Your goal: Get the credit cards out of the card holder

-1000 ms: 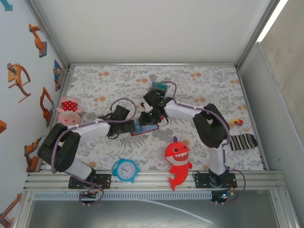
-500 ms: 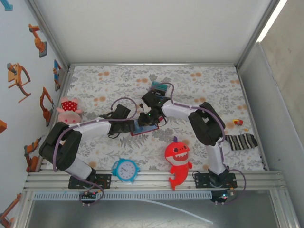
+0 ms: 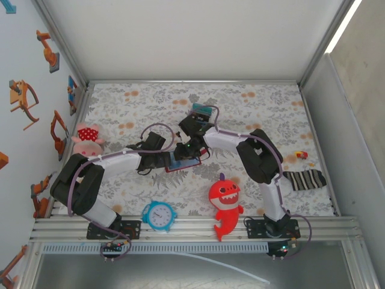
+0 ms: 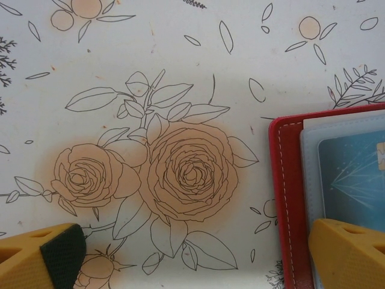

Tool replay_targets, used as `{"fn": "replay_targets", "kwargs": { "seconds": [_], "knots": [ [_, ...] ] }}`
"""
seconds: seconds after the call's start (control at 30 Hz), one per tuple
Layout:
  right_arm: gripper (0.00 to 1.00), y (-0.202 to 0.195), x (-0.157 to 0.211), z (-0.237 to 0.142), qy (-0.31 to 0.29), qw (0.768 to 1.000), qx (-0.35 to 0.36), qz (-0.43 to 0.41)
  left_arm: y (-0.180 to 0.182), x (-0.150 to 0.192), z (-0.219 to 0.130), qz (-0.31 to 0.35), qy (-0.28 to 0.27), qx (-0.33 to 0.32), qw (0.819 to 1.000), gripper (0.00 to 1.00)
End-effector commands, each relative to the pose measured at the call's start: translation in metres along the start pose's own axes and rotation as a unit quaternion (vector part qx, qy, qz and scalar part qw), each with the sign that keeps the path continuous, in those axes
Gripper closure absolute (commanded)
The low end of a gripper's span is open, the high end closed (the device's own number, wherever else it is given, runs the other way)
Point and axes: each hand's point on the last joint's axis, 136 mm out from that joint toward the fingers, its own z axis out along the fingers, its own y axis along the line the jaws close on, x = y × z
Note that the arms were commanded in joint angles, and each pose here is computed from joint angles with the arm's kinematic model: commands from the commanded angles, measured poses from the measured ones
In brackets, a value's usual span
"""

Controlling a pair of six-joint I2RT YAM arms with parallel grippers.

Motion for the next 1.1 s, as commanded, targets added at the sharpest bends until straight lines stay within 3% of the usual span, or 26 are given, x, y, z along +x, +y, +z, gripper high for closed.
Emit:
{"fn": "replay_targets", "kwargs": {
  "seconds": [0.0,0.43,0.97,1.07],
  "knots": [
    [0.74,0.003,0.003,0.008,0.012,1.0,-0.005,0.009,0.013,0.024,0.015,0.009,0.046,-0.022,0.999,0.03],
    [0.77,0.008,0.005,0.01,0.008,0.999,-0.042,0.017,0.013,0.026,0.016,0.011,0.05,-0.026,0.998,0.03],
    [0.87,0.018,0.0,-0.001,-0.015,0.991,-0.129,0.031,0.014,0.027,0.018,0.011,0.054,-0.033,0.998,0.03],
    [1.0,0.015,0.0,-0.004,-0.02,0.991,-0.13,0.034,0.014,0.027,0.018,0.011,0.054,-0.033,0.998,0.03]
  ]
}}
